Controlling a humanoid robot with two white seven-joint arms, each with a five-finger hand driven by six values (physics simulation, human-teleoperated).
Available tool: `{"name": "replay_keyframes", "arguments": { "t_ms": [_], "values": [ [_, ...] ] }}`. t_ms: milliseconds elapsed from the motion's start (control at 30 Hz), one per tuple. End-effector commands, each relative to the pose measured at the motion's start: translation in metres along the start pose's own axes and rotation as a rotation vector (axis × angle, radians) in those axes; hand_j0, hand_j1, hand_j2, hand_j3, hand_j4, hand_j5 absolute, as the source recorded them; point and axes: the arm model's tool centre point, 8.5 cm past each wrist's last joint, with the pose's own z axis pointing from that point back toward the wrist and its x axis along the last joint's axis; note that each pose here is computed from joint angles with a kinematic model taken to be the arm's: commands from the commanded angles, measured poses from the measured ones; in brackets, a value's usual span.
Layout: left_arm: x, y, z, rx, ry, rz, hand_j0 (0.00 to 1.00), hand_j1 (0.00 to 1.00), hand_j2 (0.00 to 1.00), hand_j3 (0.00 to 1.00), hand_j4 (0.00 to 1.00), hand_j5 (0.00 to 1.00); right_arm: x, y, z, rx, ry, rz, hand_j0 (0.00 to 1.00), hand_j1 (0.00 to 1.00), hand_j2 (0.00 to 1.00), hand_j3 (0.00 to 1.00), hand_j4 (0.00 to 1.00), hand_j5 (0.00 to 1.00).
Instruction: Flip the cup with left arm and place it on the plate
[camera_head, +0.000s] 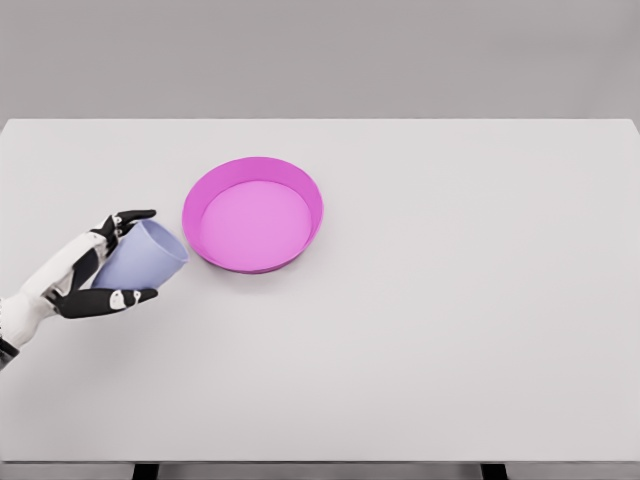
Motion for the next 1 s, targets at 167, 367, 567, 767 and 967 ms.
{"name": "replay_keyframes", "arguments": {
  "t_ms": [167,367,567,767,967],
  "values": [
    [0.008,-0.007,-0.011,0.022,-0.086,0.037,0.73,0.73,0.73,0.73,0.73,0.73,0.000,0.000,0.000,0.000,0.000,0.002,1.00,1.00,1.00,1.00,1.00,1.00],
    [0.013,-0.013,-0.024,0.041,-0.144,0.071,0.73,0.73,0.73,0.73,0.73,0.73,0.000,0.000,0.000,0.000,0.000,0.002,1.00,1.00,1.00,1.00,1.00,1.00],
    [0.016,-0.021,-0.033,0.056,-0.182,0.109,0.73,0.73,0.73,0.73,0.73,0.73,0.000,0.000,0.000,0.000,0.000,0.000,1.00,1.00,1.00,1.00,1.00,1.00],
    [0.020,-0.020,-0.038,0.078,-0.209,0.122,0.73,0.73,0.73,0.73,0.73,0.73,0.000,0.000,0.000,0.000,0.000,0.000,1.00,1.00,1.00,1.00,1.00,1.00],
    [0.025,-0.021,-0.045,0.099,-0.243,0.143,0.74,0.74,0.74,0.74,0.74,0.74,0.000,0.000,0.000,0.000,0.000,0.002,1.00,1.00,1.00,1.00,1.00,1.00]
  ]
}}
